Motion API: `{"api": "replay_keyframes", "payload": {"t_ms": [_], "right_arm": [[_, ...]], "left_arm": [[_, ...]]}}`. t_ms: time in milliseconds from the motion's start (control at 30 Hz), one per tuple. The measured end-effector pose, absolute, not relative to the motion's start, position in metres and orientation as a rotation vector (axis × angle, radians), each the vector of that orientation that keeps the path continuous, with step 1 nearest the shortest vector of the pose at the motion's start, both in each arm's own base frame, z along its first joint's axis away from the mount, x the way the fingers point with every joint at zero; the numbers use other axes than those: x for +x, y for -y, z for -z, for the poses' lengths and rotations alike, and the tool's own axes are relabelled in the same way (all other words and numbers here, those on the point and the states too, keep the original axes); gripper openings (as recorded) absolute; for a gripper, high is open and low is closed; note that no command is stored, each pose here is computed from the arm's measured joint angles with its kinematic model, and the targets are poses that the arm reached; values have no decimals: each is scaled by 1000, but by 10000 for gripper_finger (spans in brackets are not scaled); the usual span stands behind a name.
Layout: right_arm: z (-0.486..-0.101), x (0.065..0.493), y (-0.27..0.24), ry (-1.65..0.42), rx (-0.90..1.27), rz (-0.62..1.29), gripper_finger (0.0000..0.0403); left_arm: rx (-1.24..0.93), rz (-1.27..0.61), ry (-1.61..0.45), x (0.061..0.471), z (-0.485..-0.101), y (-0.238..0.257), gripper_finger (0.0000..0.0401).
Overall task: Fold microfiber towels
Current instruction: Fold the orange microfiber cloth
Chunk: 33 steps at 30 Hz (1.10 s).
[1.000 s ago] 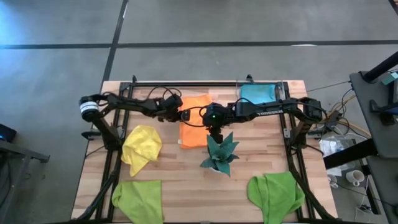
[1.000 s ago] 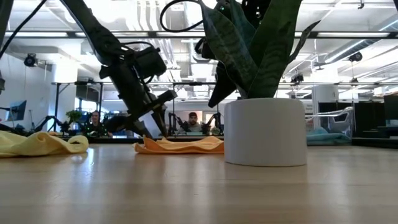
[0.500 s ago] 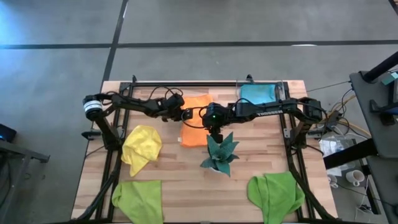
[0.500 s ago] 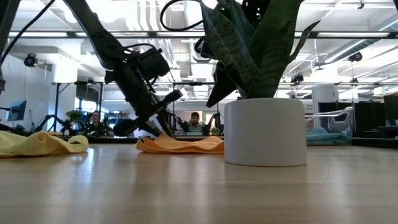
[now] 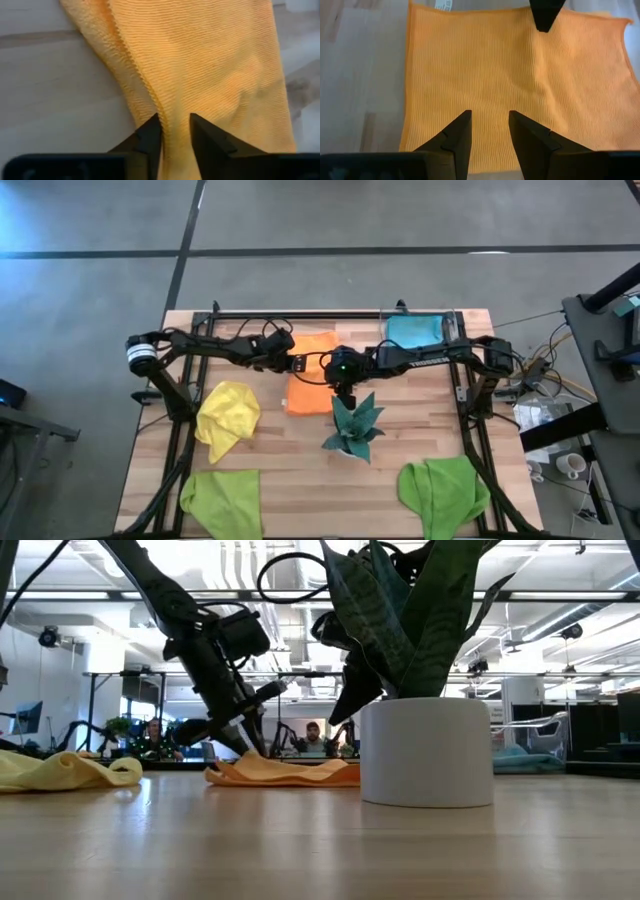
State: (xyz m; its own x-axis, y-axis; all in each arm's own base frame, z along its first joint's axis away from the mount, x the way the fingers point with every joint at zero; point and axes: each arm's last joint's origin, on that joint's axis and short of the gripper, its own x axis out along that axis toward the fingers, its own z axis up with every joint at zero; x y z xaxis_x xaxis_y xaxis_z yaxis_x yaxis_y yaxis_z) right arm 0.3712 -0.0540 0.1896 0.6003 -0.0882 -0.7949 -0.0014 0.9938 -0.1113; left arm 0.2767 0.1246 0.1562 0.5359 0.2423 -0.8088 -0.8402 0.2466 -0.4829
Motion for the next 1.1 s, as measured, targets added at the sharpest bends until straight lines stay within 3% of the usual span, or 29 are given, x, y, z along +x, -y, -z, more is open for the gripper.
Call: {"api": "replay_keyframes", "payload": {"t_ms": [167, 333, 700, 933, 1100], "right_arm": [[-189, 371, 54, -925, -90, 57, 128], [-189, 371, 54, -930, -79, 62, 128], [-189, 371, 54, -928, -54, 75, 128], [-189, 371, 54, -932, -33, 85, 128], [-188, 370, 54, -942, -32, 84, 128]], "left_arm": [[-1068, -804, -630, 281, -163, -127, 148], [-1042, -778, -642, 285, -164, -121, 174], [-1003, -838, -700, 274, -146, -113, 176], [-1033, -774, -599, 283, -154, -114, 176], [-1028, -796, -598, 282, -153, -115, 140]]}}
